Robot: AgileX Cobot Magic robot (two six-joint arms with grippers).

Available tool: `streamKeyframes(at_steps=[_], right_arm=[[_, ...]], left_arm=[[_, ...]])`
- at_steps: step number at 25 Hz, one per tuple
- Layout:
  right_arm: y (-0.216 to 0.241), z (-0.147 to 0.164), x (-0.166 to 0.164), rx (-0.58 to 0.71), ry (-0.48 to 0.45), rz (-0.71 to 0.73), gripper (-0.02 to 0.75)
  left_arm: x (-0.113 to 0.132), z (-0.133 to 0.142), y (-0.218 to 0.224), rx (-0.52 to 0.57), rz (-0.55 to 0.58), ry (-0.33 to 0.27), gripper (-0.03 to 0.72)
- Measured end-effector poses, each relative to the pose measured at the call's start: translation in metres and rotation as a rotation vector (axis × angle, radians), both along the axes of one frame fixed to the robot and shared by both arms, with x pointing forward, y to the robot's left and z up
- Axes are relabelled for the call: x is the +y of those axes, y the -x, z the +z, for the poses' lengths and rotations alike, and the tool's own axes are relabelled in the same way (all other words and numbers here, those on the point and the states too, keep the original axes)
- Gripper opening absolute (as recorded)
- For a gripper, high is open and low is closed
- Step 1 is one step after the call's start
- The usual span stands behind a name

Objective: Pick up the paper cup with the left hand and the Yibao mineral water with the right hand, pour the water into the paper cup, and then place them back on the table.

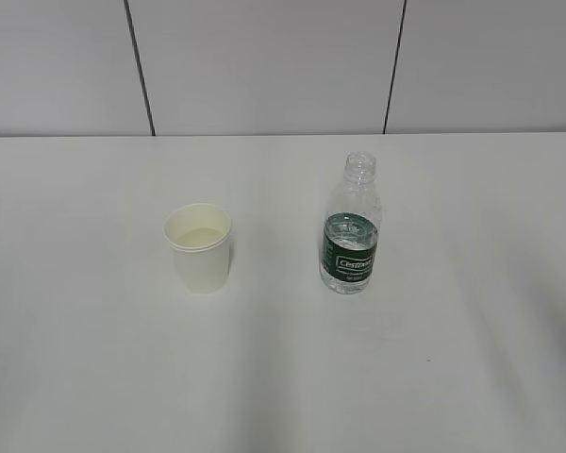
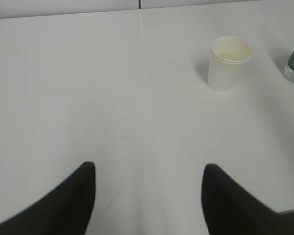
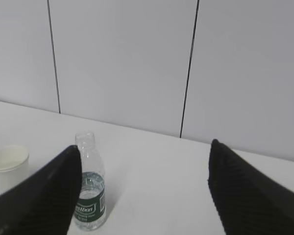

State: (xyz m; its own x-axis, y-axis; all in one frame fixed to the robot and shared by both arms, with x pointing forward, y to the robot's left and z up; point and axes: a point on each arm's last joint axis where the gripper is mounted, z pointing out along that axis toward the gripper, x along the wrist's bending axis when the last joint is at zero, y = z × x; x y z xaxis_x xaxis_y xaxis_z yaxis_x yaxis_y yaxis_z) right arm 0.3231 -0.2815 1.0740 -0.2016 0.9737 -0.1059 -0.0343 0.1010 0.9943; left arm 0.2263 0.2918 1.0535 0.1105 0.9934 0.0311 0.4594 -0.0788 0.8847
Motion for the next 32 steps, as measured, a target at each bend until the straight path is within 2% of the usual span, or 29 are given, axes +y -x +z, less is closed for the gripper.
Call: streamKeyframes(at_steps=[5,8,10,12,14,17,20,24,27,32], right_arm=[[0.004,0.028,0.001,-0.131,0.015,0.009,0.592],[0.005,0.036,-0.002,-0.193,-0.044,-0.029,0.592],[0.004,0.036,-0.011,-0.192,-0.096,-0.12,0.592],[0.003,0.032,-0.024,-0.136,-0.118,-0.269,0.592],[0.006,0.027,-0.036,-0.012,-0.143,-0.411,0.592],[0.014,0.023,-0.042,0.182,-0.076,-0.499,0.592],[0.03,0.027,-0.039,0.293,-0.044,-0.484,0.592],[0.057,0.022,-0.034,0.366,-0.014,-0.445,0.592],[0.077,0.015,-0.034,0.391,0.002,-0.446,0.592],[0.101,0.006,-0.031,0.389,-0.027,-0.435,0.592]], left_arm=[[0.0,0.0,0.0,0.0,0.0,0.0,0.466],[0.0,0.0,0.0,0.0,0.0,0.0,0.466],[0.0,0.0,0.0,0.0,0.0,0.0,0.466],[0.0,0.0,0.0,0.0,0.0,0.0,0.466],[0.0,0.0,0.0,0.0,0.0,0.0,0.466],[0.0,0.0,0.0,0.0,0.0,0.0,0.466],[0.0,0.0,0.0,0.0,0.0,0.0,0.466],[0.0,0.0,0.0,0.0,0.0,0.0,0.466],[0.0,0.0,0.0,0.0,0.0,0.0,0.466],[0.0,0.0,0.0,0.0,0.0,0.0,0.466]])
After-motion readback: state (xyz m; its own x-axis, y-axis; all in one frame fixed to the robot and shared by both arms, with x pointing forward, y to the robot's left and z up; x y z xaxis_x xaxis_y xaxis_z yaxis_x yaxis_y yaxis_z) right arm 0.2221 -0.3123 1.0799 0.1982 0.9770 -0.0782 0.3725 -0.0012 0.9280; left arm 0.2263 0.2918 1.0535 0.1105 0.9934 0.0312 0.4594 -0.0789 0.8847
